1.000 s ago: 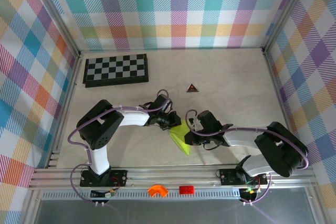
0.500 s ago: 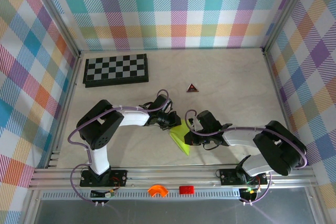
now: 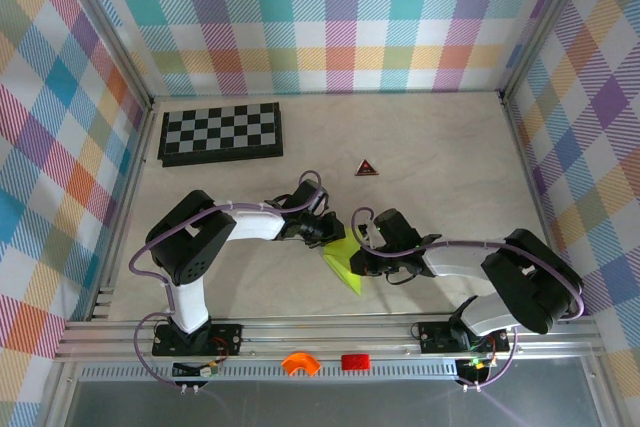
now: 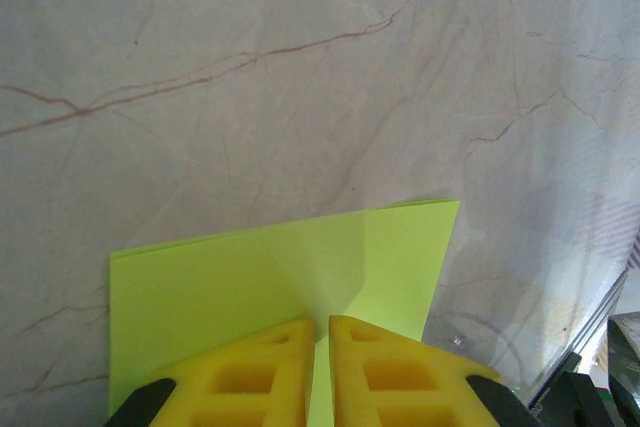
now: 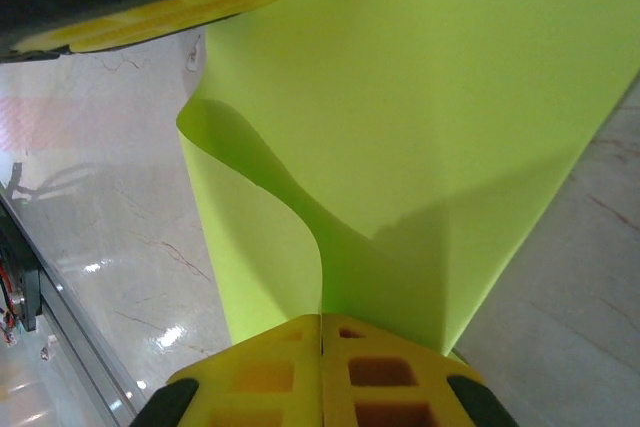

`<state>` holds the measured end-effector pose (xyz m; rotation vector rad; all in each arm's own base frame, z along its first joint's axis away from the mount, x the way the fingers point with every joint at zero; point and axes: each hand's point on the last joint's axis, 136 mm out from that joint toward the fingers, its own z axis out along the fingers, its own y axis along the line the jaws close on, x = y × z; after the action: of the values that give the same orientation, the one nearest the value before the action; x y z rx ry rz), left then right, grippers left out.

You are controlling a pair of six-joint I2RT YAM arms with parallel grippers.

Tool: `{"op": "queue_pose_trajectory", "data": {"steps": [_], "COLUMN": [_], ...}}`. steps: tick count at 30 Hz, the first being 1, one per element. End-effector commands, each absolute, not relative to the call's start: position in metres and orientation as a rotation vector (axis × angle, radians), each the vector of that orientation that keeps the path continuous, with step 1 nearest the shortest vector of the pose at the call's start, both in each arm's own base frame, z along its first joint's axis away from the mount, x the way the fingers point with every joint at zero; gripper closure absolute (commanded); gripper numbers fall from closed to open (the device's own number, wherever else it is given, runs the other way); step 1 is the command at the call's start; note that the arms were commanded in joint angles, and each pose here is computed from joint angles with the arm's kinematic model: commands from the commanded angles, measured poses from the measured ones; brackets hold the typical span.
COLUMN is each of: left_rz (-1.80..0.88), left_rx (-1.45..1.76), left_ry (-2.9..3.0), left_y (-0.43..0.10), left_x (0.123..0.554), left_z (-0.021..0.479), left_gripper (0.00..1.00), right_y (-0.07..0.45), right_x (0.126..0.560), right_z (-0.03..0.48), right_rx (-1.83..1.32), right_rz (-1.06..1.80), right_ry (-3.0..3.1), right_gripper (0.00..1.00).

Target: Fold a paper plane with a square sheet of paper (pick it up from the middle)

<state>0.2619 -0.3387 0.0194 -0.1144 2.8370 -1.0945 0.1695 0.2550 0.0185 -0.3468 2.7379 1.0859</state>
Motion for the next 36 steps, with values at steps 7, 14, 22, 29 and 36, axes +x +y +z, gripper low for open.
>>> {"op": "queue_pose_trajectory", "data": {"steps": [7,14,22,29,36], "left_rz": [-0.937,-0.938,-0.933,-0.939,-0.940], "left_rx": [-0.163,-0.157,-0.156,-0.152,-0.153], "left_ry": [2.985,2.983,2.982,2.977,2.971], "left_y": [-0.315,-0.316,-0.315,-0.316,-0.316], "left_x": [0.237,0.237,0.237,0.238,0.238], "left_z": [-0.017,-0.016,-0.015,-0.013,-0.012], "left_gripper": [0.86,0.86,0.85,0.85,0.83], "right_y": [0.253,0.251,0.251,0.249,0.248], "right_x": [0.172,0.170,0.170,0.169,0.169], "right_z": [0.017,0.011,0.007,0.007,0.005], "right_rx": [-0.331,-0.328,-0.324,-0.318,-0.317], "right_rz": [1.058,1.046,1.044,1.038,1.036], "right_ry": [2.757,2.778,2.790,2.787,2.791], "right_gripper": [0.92,0.92,0.92,0.92,0.92]}}
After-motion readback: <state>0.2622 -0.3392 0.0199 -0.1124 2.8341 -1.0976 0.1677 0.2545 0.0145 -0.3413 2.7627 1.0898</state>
